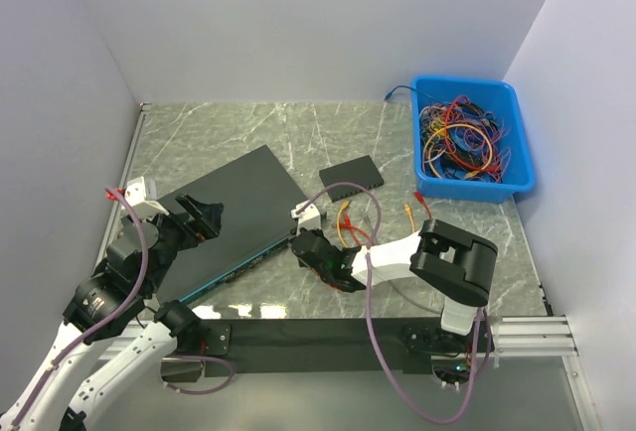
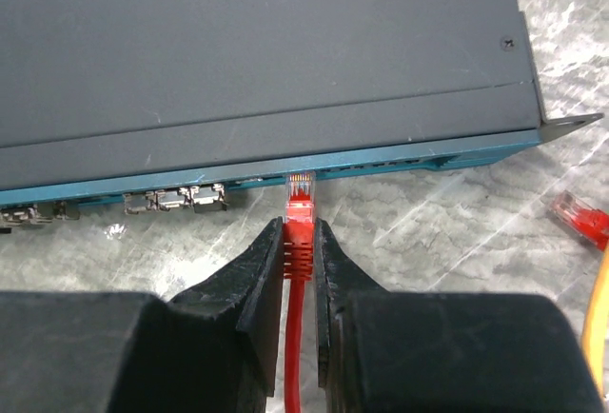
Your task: Insert the plug into the switch port
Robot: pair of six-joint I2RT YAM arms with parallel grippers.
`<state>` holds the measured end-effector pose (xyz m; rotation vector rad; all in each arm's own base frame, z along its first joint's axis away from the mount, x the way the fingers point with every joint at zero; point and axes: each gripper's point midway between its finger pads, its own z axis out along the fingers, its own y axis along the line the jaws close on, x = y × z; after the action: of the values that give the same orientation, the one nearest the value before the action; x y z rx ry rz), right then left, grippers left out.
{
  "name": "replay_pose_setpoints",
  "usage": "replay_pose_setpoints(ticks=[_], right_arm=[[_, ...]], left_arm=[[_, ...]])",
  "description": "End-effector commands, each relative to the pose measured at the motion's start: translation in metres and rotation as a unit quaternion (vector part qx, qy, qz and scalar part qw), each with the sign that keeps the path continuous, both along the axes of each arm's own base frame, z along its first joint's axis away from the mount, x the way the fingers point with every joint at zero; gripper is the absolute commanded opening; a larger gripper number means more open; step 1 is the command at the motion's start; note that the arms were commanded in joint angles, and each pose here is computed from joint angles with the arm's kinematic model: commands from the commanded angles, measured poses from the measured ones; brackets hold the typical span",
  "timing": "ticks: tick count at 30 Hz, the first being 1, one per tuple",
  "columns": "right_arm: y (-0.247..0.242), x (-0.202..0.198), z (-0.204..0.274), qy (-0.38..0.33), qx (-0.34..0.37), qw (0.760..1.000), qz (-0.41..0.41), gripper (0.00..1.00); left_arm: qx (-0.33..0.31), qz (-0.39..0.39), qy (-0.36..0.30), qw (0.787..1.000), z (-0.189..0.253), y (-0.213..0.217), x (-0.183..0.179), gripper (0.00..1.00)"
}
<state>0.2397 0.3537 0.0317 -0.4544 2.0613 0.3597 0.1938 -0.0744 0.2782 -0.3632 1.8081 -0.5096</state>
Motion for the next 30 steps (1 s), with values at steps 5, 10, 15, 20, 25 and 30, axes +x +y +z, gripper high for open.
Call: replay_pose_setpoints(ticks=[5, 10, 15, 20, 25, 30], right_arm=[[0.01, 0.029, 0.084, -0.089, 0.139, 0.985, -0.047, 0.0], [0.018, 0.029, 0.071, -0.079, 0.129, 0.988, -0.038, 0.0], [0.024, 0.028, 0.053, -0.065, 0.122, 0.99, -0.033, 0.0], [0.026, 0.029, 0.044, -0.061, 0.119, 0.99, -0.034, 0.0], [0.026, 0.028, 0.047, -0.065, 0.129, 0.989, -0.036, 0.0], [0.015, 0.026, 0.06, -0.078, 0.154, 0.984, -0.044, 0.0]], left_arm=[[0.007, -0.006, -0.005, 1.0, 0.003, -0.003, 0.004, 0.99], [0.008, -0.005, -0.005, 1.0, 0.003, -0.003, 0.004, 0.99], [0.007, -0.005, -0.006, 1.0, 0.003, -0.003, 0.004, 0.99], [0.007, -0.006, -0.006, 1.0, 0.004, -0.003, 0.003, 0.99], [0.007, -0.006, -0.006, 1.0, 0.003, -0.003, 0.003, 0.99], [0.007, -0.005, -0.007, 1.0, 0.004, -0.002, 0.003, 0.99]])
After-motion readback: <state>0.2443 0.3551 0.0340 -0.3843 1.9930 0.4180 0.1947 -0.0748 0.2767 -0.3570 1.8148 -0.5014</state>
